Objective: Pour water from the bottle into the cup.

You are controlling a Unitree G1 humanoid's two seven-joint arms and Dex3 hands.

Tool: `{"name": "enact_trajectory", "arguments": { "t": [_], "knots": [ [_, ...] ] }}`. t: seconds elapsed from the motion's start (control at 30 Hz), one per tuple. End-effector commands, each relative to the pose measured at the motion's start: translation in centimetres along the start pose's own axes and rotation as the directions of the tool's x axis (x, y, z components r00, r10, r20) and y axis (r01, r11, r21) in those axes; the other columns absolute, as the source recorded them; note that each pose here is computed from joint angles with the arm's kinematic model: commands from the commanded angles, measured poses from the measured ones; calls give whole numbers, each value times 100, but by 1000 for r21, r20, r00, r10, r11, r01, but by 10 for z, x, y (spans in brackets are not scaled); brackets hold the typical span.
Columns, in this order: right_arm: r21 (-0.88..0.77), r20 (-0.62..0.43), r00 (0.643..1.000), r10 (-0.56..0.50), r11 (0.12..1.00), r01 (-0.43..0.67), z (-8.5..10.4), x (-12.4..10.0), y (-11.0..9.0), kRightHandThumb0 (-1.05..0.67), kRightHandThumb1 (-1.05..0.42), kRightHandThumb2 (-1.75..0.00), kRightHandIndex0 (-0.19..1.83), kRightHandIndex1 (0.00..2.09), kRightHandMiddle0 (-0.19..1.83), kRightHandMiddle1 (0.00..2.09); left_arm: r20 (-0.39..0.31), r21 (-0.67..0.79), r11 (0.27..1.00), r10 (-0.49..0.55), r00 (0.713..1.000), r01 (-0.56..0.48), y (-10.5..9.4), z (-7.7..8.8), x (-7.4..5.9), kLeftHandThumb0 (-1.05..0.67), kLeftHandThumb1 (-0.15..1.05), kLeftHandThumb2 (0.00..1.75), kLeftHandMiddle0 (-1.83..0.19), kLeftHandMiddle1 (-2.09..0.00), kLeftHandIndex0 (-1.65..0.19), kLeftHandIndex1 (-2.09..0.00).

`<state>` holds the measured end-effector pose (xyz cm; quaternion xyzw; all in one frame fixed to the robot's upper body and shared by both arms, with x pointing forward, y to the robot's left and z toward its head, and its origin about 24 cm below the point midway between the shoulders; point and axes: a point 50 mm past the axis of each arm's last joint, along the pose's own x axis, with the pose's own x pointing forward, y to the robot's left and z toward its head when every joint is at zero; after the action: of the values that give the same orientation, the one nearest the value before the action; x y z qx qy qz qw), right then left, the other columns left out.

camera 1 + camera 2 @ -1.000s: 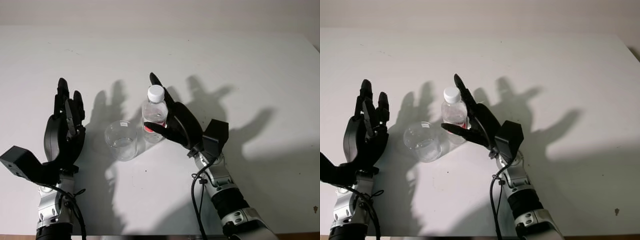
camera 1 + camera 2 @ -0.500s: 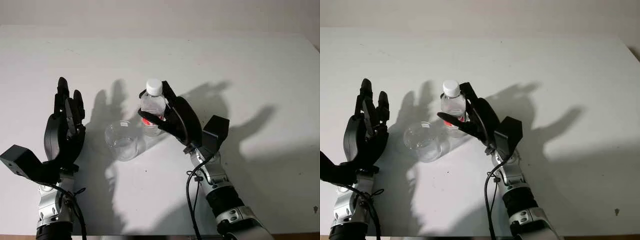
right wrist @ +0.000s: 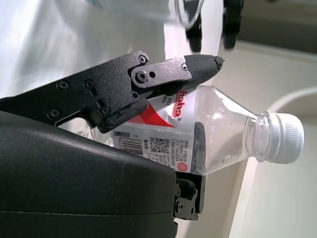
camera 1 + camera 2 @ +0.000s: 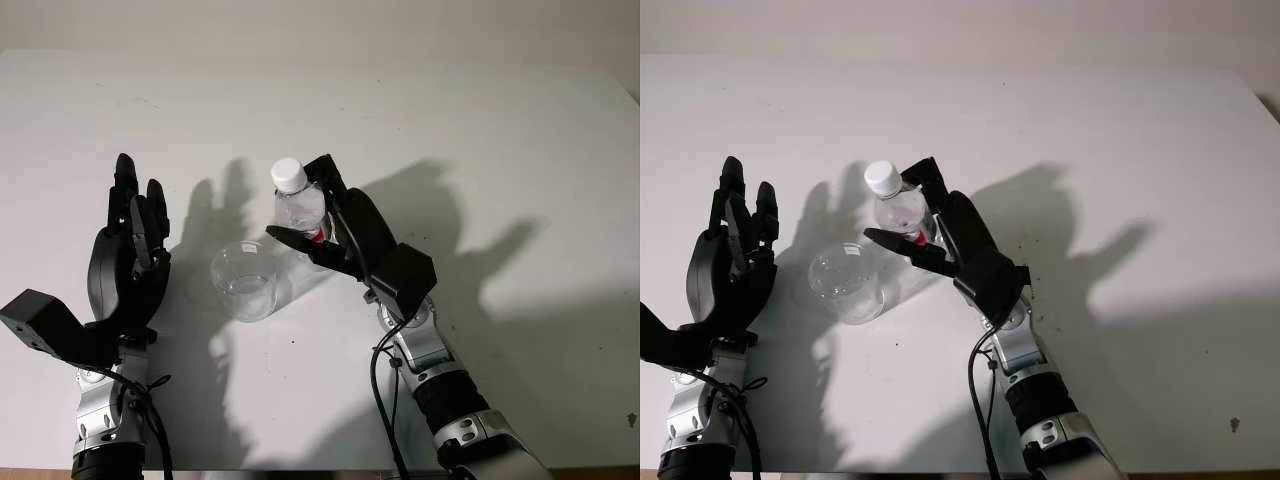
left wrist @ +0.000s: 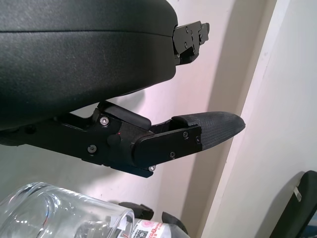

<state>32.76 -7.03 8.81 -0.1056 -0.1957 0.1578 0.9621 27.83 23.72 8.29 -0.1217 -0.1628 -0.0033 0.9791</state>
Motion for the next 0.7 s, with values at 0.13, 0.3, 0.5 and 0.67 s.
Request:
{"name": "enact_trajectory", "arguments": {
  "t": [0.13, 0.3, 0.5, 0.67],
  "knots": [
    [-2, -9, 991, -132, 991, 132, 0, 6, -20, -42, -105, -62, 183, 209, 183, 209, -15, -5, 1000, 4, 1000, -4, 3, -3, -3, -71, 105, 62, 19, 0, 19, 0],
    [-25, 48, 982, -183, 982, 185, 16, 22, -41, -39, -105, -62, 183, 209, 182, 209, -16, -1, 1000, 0, 1000, 0, 2, -3, -2, -71, 105, 62, 19, 0, 19, 0],
    [-194, 187, 970, -157, 962, 193, 42, 45, -63, -35, -105, -53, 161, 209, 125, 209, -18, -1, 1000, 2, 1000, -2, 0, -4, -1, -71, 105, 62, 19, 0, 19, 0],
    [-350, 272, 962, -13, 930, 111, 59, 60, -65, -34, -105, -45, 143, 209, 109, 209, -16, -1, 1000, -8, 1000, 8, -1, -5, 0, -71, 105, 63, 19, 0, 19, 0]
  ]
}}
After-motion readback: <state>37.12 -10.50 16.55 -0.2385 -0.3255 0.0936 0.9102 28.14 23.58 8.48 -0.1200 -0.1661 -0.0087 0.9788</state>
